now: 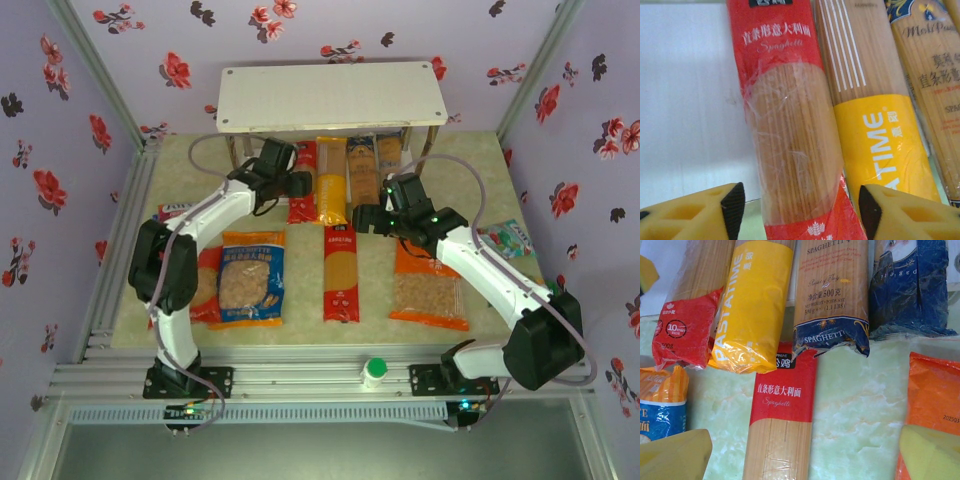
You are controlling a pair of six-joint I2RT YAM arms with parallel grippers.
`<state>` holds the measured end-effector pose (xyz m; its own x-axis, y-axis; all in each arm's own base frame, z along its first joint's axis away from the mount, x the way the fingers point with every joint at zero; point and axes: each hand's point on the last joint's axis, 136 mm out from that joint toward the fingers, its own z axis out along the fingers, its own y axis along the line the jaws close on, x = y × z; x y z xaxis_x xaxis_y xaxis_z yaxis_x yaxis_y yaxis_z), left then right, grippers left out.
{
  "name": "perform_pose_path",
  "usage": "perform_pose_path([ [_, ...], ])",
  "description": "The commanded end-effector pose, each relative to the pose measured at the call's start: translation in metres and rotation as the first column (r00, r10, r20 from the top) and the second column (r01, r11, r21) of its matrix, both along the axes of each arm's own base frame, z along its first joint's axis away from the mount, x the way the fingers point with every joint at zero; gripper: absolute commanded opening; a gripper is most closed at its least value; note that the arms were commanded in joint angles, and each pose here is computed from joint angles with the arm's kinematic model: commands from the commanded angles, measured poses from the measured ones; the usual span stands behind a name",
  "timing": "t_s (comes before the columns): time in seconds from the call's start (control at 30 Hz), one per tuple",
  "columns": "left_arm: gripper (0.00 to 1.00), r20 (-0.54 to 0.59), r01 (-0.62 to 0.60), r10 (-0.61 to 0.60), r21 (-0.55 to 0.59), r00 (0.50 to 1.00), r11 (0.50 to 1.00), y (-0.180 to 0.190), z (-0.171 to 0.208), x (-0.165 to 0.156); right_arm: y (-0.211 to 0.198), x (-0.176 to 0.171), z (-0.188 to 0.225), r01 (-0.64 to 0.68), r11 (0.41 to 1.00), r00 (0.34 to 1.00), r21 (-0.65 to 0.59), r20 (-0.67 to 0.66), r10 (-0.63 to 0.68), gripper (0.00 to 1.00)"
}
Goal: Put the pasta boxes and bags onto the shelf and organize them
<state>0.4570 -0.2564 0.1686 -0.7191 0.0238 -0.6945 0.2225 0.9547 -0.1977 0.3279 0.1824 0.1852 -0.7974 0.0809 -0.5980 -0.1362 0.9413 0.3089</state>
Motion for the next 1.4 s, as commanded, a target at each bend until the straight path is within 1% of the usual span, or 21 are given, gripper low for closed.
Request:
perform_pose_path([
  [0.0, 0.67, 0.091, -0.003, 0.003, 0.002, 0.996, 1.000, 0.002, 0.021, 0.003, -0.003, 0.001, 0.007, 0.009, 1.000, 1.000, 0.003, 0.010, -0.009, 0.97],
  [0.07, 0.66, 0.106, 0.009, -0.009, 0.003, 0.994, 1.000, 0.000, 0.025, -0.003, -0.004, 0.000, 0.007, 0.010, 1.000, 1.000, -0.002, 0.010, -0.010, 0.97],
  [0.13, 0.67, 0.118, 0.036, -0.038, 0.018, 0.992, 0.999, -0.005, 0.032, -0.018, -0.006, -0.002, 0.009, 0.014, 1.000, 1.000, -0.008, 0.016, -0.013, 0.97],
  [0.23, 0.69, 0.127, 0.104, -0.116, 0.095, 0.985, 0.990, -0.018, 0.042, -0.063, -0.010, -0.004, 0.010, 0.015, 1.000, 1.000, -0.024, 0.022, -0.014, 0.97],
  [0.3, 0.70, 0.097, 0.137, -0.151, 0.140, 0.984, 0.981, -0.023, 0.043, -0.098, -0.013, -0.006, 0.010, 0.016, 0.999, 1.000, -0.031, 0.022, -0.016, 0.98],
  [0.33, 0.71, 0.078, 0.155, -0.167, 0.141, 0.983, 0.978, -0.027, 0.041, -0.115, -0.014, -0.007, 0.009, 0.019, 0.999, 1.000, -0.032, 0.020, -0.019, 0.98],
  [0.4, 0.72, 0.025, 0.185, -0.189, 0.123, 0.982, 0.975, -0.033, 0.028, -0.152, -0.016, -0.009, 0.006, 0.026, 0.999, 1.000, -0.032, 0.018, -0.025, 0.99],
  [0.47, 0.74, -0.034, 0.195, -0.192, 0.109, 0.981, 0.975, -0.037, 0.010, -0.179, -0.016, -0.011, 0.004, 0.028, 0.999, 0.999, -0.023, 0.017, -0.027, 0.98],
  [0.53, 0.75, -0.079, 0.194, -0.187, 0.090, 0.979, 0.977, -0.043, -0.007, -0.198, -0.015, -0.012, 0.003, 0.027, 1.000, 0.999, -0.008, 0.019, -0.027, 0.98],
  [0.6, 0.76, -0.127, 0.190, -0.183, 0.044, 0.975, 0.981, -0.052, -0.026, -0.211, -0.014, -0.014, 0.001, 0.020, 1.000, 1.000, 0.006, 0.010, -0.020, 0.98],
  [0.67, 0.75, -0.159, 0.189, -0.186, 0.003, 0.970, 0.982, -0.061, -0.039, -0.218, -0.013, -0.018, -0.002, 0.015, 1.000, 1.000, 0.010, -0.004, -0.015, 0.98],
  [0.73, 0.74, -0.185, 0.183, -0.183, -0.017, 0.966, 0.983, -0.065, -0.047, -0.222, -0.014, -0.025, -0.009, 0.016, 1.000, 0.999, 0.011, -0.035, -0.015, 0.96],
  [0.77, 0.74, -0.194, 0.178, -0.178, -0.016, 0.965, 0.984, -0.064, -0.049, -0.223, -0.013, -0.030, -0.016, 0.007, 1.000, 0.998, 0.022, -0.058, -0.006, 0.92],
  [0.83, 0.73, -0.192, 0.175, -0.173, -0.006, 0.966, 0.985, -0.059, -0.046, -0.225, -0.009, -0.040, -0.031, -0.005, 0.999, 0.995, 0.049, -0.101, 0.010, 0.82],
  [0.9, 0.73, -0.192, 0.167, -0.160, 0.019, 0.968, 0.986, -0.048, -0.044, -0.227, -0.004, -0.050, -0.048, -0.010, 0.997, 0.990, 0.075, -0.140, 0.020, 0.69],
  [0.93, 0.73, -0.194, 0.166, -0.157, 0.030, 0.968, 0.986, -0.044, -0.044, -0.228, -0.001, -0.055, -0.057, -0.012, 0.996, 0.987, 0.085, -0.157, 0.025, 0.67],
  [1.03, 0.73, -0.211, 0.153, -0.138, 0.053, 0.968, 0.987, -0.028, -0.044, -0.232, 0.010, -0.068, -0.081, -0.020, 0.995, 0.977, 0.093, -0.211, 0.039, 0.55],
  [1.1, 0.73, -0.213, 0.134, -0.120, 0.051, 0.970, 0.990, -0.017, -0.043, -0.234, 0.023, -0.075, -0.094, -0.038, 0.994, 0.969, 0.098, -0.238, 0.060, 0.49],
  [1.2, 0.73, -0.206, 0.112, -0.101, 0.040, 0.973, 0.993, -0.004, -0.039, -0.234, 0.039, -0.079, -0.110, -0.056, 0.995, 0.960, 0.081, -0.270, 0.076, 0.48],
  [1.37, 0.73, -0.216, 0.105, -0.090, 0.061, 0.972, 0.993, 0.008, -0.040, -0.235, 0.050, -0.069, -0.124, -0.040, 0.997, 0.959, 0.067, -0.278, 0.058, 0.49],
])
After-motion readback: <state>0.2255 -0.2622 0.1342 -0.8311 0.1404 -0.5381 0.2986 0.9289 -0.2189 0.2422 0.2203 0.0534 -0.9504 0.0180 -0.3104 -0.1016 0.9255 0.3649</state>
